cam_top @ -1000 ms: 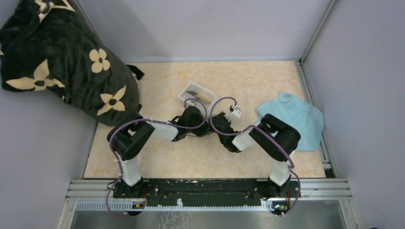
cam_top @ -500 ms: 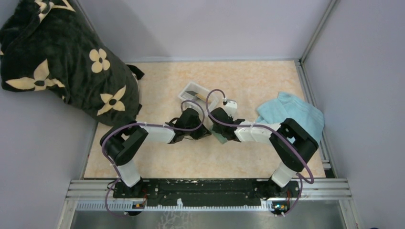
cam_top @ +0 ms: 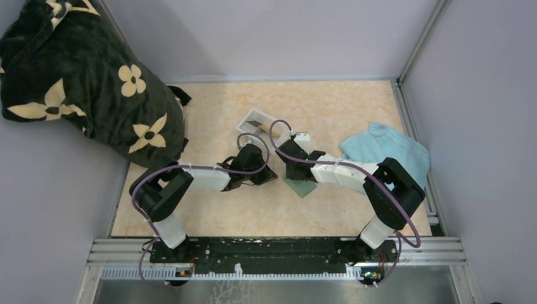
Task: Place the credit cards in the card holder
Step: Close the card holder at the center of the board.
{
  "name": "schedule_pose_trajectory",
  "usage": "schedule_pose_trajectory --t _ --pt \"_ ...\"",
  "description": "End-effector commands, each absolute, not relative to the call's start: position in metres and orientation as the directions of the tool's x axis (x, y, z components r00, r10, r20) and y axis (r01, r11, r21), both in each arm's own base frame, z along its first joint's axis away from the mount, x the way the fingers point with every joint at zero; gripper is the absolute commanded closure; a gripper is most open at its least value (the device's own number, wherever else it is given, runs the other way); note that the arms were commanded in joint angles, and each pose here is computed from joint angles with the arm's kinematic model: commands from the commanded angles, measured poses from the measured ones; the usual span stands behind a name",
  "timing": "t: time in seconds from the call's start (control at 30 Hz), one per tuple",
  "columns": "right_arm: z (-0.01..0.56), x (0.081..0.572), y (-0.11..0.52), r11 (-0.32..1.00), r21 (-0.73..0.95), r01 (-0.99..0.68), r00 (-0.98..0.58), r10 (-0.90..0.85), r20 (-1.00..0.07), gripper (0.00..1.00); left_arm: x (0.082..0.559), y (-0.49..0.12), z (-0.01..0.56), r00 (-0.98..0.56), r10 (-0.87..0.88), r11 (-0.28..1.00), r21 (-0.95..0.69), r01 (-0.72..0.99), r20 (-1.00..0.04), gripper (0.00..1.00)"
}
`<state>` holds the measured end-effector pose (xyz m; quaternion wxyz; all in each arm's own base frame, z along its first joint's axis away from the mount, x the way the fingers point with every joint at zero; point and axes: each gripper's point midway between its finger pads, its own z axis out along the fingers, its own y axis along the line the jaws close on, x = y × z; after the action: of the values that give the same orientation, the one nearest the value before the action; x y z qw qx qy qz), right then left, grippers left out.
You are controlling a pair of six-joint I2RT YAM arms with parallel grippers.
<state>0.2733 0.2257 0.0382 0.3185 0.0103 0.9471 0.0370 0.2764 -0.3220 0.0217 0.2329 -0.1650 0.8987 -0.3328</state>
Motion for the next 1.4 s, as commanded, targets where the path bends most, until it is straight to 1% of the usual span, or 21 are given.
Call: schedule_pose_trajectory --t 0.0,0.23,0.37,0.53,0.6,0.7,0.9,1.13,1.23,1.37 --pt "0.084 0.287 0.234 0.995 0.055 -0.082 -0.762 -0.027 -0.647 0.65 0.272 -0.309 0.019 -0.838 -0.430 0.765 -0.629 -0.140 -0.337 0.91" --pt "0.112 0.297 0.226 0.992 -0.042 -0.122 -0.732 -0.119 -0.671 0.65 0.261 -0.319 0.036 -0.855 -0.381 0.767 -0.636 -0.079 -0.352 0.88" --pt "0.107 0.294 0.209 0.982 -0.140 -0.129 -0.741 -0.189 -0.644 0.65 0.243 -0.333 0.037 -0.879 -0.341 0.764 -0.644 -0.053 -0.333 0.86" --pt "0.095 0.282 0.192 0.966 -0.201 -0.165 -0.755 -0.254 -0.605 0.65 0.221 -0.351 0.032 -0.903 -0.301 0.770 -0.636 -0.041 -0.307 0.84" --pt "0.093 0.279 0.187 0.959 -0.218 -0.182 -0.754 -0.279 -0.595 0.65 0.217 -0.354 0.030 -0.901 -0.312 0.777 -0.626 -0.059 -0.302 0.83" --pt "0.091 0.277 0.187 0.956 -0.197 -0.219 -0.751 -0.294 -0.592 0.65 0.212 -0.359 0.022 -0.898 -0.340 0.780 -0.617 -0.103 -0.279 0.79" --pt "0.087 0.276 0.183 0.941 -0.226 -0.251 -0.743 -0.337 -0.577 0.65 0.211 -0.367 0.002 -0.894 -0.375 0.791 -0.588 -0.170 -0.247 0.78" --pt "0.098 0.283 0.194 0.953 -0.184 -0.243 -0.727 -0.304 -0.616 0.65 0.221 -0.365 -0.008 -0.886 -0.376 0.817 -0.547 -0.180 -0.270 0.76" --pt "0.097 0.287 0.196 0.949 -0.206 -0.240 -0.740 -0.316 -0.593 0.64 0.219 -0.355 -0.012 -0.882 -0.395 0.826 -0.521 -0.217 -0.258 0.76" --pt "0.095 0.292 0.196 0.940 -0.233 -0.248 -0.732 -0.340 -0.590 0.64 0.226 -0.339 -0.011 -0.850 -0.450 0.818 -0.508 -0.270 -0.273 0.76"
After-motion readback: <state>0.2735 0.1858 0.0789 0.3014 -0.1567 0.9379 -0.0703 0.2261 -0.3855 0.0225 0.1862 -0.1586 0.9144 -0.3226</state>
